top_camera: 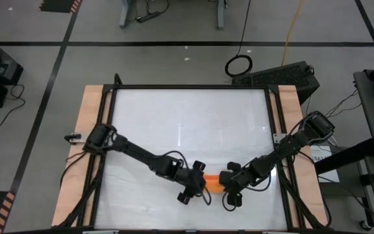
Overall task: Roll towel
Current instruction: Roll the orange microfiber cloth
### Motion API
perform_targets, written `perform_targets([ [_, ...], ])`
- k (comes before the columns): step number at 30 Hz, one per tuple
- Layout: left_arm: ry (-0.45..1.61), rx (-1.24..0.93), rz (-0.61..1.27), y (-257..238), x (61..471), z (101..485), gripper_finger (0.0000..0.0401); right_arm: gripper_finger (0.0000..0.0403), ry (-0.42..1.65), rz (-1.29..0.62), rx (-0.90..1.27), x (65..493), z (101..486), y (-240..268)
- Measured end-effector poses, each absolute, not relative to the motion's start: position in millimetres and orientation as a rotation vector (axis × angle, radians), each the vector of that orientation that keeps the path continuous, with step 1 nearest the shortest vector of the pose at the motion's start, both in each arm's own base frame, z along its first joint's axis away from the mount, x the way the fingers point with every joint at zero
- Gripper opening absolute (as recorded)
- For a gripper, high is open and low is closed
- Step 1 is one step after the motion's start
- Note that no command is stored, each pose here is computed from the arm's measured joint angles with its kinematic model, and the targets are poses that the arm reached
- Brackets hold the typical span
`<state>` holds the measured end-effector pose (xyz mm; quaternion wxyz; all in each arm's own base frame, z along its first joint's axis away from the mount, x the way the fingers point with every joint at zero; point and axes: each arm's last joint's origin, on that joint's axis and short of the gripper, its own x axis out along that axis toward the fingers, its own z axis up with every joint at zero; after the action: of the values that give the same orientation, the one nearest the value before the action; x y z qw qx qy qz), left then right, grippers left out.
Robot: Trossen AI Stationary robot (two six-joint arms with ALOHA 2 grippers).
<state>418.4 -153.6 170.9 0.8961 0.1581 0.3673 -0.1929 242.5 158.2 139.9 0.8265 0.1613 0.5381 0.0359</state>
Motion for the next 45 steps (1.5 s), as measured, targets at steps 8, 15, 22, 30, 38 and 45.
perform_targets([
  [8, 0.831, 0.310, -0.393, -153.1, 422.5, 142.2, 0.0233, 0.0015, 1.111, 0.077, 0.379, 245.3, 141.8, 159.9],
  [15, 0.883, 0.238, -0.346, -148.3, 424.1, 131.6, 0.0156, 0.0015, 1.113, 0.073, 0.430, 245.9, 142.6, 160.8],
  [22, 0.903, 0.175, -0.353, -139.4, 426.3, 131.3, 0.0026, 0.0022, 1.130, 0.051, 0.504, 247.4, 143.3, 159.1],
  [30, 0.944, -0.058, -0.418, -123.7, 430.6, 131.4, 0.0020, 0.0090, 1.087, 0.067, 0.535, 244.0, 160.5, 156.5],
  [38, 1.004, -0.329, -0.557, -104.1, 433.4, 131.1, 0.0016, 0.0164, 0.938, 0.137, 0.386, 234.9, 190.2, 153.2],
  [45, 1.016, -0.418, -0.576, -93.6, 435.5, 132.2, 0.0016, 0.0171, 0.846, 0.282, 0.067, 220.6, 191.6, 177.4],
])
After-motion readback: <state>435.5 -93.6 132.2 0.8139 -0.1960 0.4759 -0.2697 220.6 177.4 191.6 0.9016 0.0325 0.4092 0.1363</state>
